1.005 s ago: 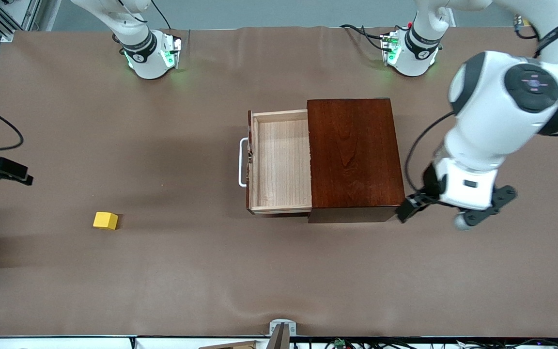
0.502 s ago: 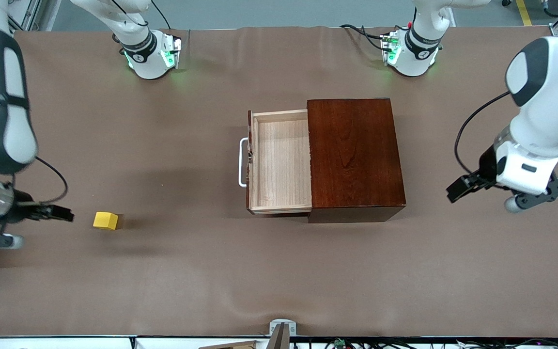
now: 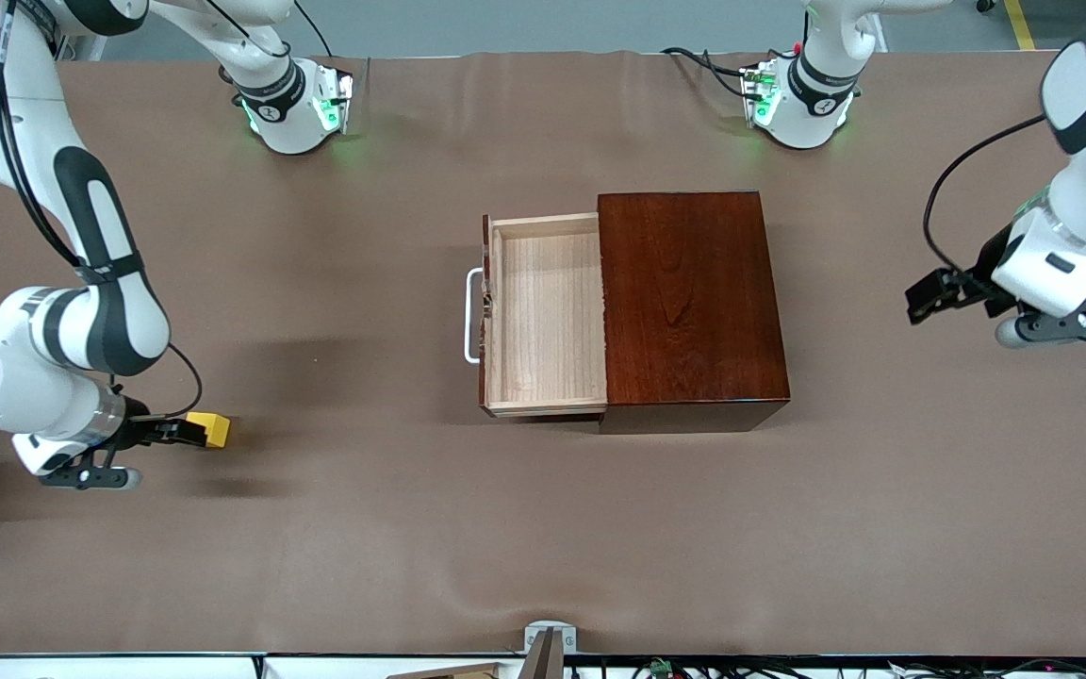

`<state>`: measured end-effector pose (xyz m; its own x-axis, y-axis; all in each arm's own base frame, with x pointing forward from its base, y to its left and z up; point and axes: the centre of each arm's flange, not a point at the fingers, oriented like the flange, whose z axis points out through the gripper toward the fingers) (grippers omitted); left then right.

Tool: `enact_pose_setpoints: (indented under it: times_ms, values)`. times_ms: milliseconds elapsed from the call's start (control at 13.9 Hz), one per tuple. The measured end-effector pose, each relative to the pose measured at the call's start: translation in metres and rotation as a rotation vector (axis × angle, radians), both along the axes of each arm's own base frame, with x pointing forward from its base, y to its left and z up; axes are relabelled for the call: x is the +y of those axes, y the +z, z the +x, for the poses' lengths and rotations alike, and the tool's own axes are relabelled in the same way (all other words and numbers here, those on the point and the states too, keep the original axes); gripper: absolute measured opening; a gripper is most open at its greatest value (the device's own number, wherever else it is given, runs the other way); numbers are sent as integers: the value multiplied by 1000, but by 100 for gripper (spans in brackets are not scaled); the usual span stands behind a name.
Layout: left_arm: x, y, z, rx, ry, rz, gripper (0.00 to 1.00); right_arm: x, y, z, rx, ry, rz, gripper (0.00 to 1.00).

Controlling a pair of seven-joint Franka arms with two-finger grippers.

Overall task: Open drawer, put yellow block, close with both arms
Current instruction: 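Grasp the yellow cube with the right gripper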

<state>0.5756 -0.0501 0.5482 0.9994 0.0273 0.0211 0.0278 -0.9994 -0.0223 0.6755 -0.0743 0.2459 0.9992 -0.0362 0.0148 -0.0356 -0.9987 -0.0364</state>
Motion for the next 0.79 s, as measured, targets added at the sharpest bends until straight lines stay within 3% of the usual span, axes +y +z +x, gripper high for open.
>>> enact_pose_setpoints:
  times_ms: [287,574,789]
  values:
    - [2,32,-13,32,-97,5,100,3,-37,-22,-26,-1,-6,100]
    - [9,51,-19,51,-123,6,100,4,-49,-29,-16,1,-5,100]
    - [10,51,-18,50,-122,6,100,4,-49,-29,-16,5,-4,71]
